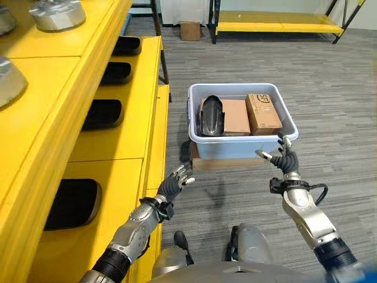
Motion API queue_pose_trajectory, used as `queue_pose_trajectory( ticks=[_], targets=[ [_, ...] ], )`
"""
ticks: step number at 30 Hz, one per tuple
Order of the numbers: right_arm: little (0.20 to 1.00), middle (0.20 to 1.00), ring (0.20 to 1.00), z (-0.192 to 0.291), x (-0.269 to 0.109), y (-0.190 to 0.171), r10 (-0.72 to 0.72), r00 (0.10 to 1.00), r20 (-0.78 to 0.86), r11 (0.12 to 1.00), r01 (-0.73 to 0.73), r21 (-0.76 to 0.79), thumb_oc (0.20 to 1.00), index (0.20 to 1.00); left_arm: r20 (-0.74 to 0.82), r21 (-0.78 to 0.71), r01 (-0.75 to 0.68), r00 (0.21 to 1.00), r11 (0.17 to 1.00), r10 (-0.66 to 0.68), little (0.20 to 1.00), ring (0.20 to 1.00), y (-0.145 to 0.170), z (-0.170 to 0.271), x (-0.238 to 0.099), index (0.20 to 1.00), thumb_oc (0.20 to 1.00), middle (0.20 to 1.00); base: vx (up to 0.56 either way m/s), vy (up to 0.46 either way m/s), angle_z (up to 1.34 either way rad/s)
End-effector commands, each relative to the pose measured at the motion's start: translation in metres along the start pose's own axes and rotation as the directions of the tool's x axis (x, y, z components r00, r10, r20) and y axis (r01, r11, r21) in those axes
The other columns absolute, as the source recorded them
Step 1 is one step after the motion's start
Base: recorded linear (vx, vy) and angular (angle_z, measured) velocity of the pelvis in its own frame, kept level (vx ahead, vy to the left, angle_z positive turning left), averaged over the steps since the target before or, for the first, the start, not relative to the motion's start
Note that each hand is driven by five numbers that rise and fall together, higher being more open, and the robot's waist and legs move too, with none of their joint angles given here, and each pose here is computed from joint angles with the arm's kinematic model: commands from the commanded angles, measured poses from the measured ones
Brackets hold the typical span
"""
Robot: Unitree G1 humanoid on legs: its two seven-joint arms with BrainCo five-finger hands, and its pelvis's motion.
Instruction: Move parts from the plastic box to the shelf.
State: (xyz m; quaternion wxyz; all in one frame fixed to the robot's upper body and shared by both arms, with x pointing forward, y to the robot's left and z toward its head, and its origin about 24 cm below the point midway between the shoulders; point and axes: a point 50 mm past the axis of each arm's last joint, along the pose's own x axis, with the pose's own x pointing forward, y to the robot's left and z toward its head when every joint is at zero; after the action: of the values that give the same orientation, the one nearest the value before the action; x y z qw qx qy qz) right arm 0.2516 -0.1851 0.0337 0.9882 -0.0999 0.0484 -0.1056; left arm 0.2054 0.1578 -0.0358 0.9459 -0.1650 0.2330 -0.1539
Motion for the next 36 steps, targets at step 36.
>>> queue_pose_trajectory(
  ticks=[36],
  targets=[
    [1.000,1.000,1.000,0.001,-0.008,-0.045,-0.035,0.984,0.175,0.972,0.075,-0.223,1.000,1.000,0.033,-0.133,-0.053,0.998,0.990,0.058,1.000,1.000,-0.005,-0.003,-0.002,1.000,1.000,1.000,0.19,-0.184,-0.02]
  ],
)
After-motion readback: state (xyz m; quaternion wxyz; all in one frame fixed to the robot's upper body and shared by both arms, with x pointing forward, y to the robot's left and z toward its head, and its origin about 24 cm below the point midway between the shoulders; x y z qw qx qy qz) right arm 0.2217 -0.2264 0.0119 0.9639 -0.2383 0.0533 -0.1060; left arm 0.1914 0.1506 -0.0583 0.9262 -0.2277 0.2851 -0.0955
